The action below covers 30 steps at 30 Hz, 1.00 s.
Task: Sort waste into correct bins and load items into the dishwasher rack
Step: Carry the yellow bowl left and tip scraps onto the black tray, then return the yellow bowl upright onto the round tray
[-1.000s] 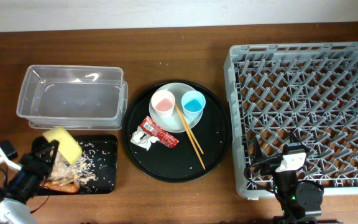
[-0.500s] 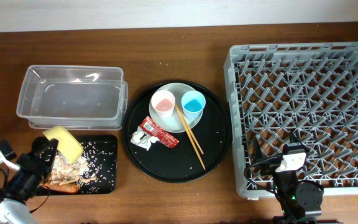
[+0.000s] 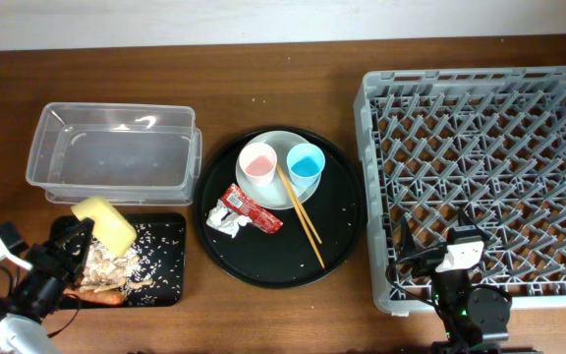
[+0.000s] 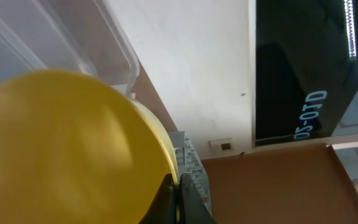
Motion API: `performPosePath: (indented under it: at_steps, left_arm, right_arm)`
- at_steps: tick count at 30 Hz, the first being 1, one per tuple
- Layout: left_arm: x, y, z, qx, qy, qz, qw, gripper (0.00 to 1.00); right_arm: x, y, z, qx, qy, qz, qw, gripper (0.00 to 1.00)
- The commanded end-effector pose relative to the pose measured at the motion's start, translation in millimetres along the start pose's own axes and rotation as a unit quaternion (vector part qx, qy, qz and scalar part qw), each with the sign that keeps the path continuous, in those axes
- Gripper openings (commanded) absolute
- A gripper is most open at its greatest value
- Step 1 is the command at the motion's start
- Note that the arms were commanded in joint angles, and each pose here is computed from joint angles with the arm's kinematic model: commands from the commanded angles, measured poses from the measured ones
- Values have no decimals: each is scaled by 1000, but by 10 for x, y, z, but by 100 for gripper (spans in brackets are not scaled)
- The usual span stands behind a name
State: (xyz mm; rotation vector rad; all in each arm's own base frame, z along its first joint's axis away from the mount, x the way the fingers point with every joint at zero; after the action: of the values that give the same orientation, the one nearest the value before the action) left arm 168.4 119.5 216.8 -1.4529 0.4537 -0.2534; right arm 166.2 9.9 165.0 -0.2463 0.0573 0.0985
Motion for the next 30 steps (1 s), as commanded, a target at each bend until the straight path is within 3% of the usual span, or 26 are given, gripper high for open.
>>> performPosePath:
  at_steps: [1,4,9,13,18,22,24,30]
  left_arm:
    - [-5,11,-4,17,-4,17,1000,0]
    - [85,97,-45,14,11,77,997,0]
    - [687,-269,-293,86,134,156,975,0]
    - [1275,-584,-832,196,189,257,927,0]
    - [1617,-596,-1684,309,217,304,875,0]
    - [1816,-454,-2348,398,264,301,826,0]
    - [1932,-316,-2601,412,296,298,809,0]
    - [2040,11,-2876,418,346,324,775,0]
  right_arm:
    - [0,2,-21,-3,2,0,1000,98]
    - [0,2,-22,-3,2,0,1000,98]
    - [0,2,-21,-3,2,0,1000,98]
    - [0,2,-21,-3,2,0,1000,98]
    - [0,2,-21,-3,2,0,1000,98]
    - [0,2,-22,-3,2,0,1000,98]
    - [0,2,-22,-3,2,0,1000,98]
    - [0,2,-22,-3,2,0,1000,98]
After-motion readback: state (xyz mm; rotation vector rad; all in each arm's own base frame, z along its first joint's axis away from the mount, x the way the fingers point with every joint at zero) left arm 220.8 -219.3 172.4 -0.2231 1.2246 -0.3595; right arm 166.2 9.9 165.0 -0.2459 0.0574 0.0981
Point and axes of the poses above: each gripper's point midway between its finger pads, its own x axis out along the fingers, its own y axis along the line the jaws close on, z = x × y, the point moved 8 cm from there along -x, back along the fingers, and after that the axes turned 12 degrees about -x, right-handed, at the moved point
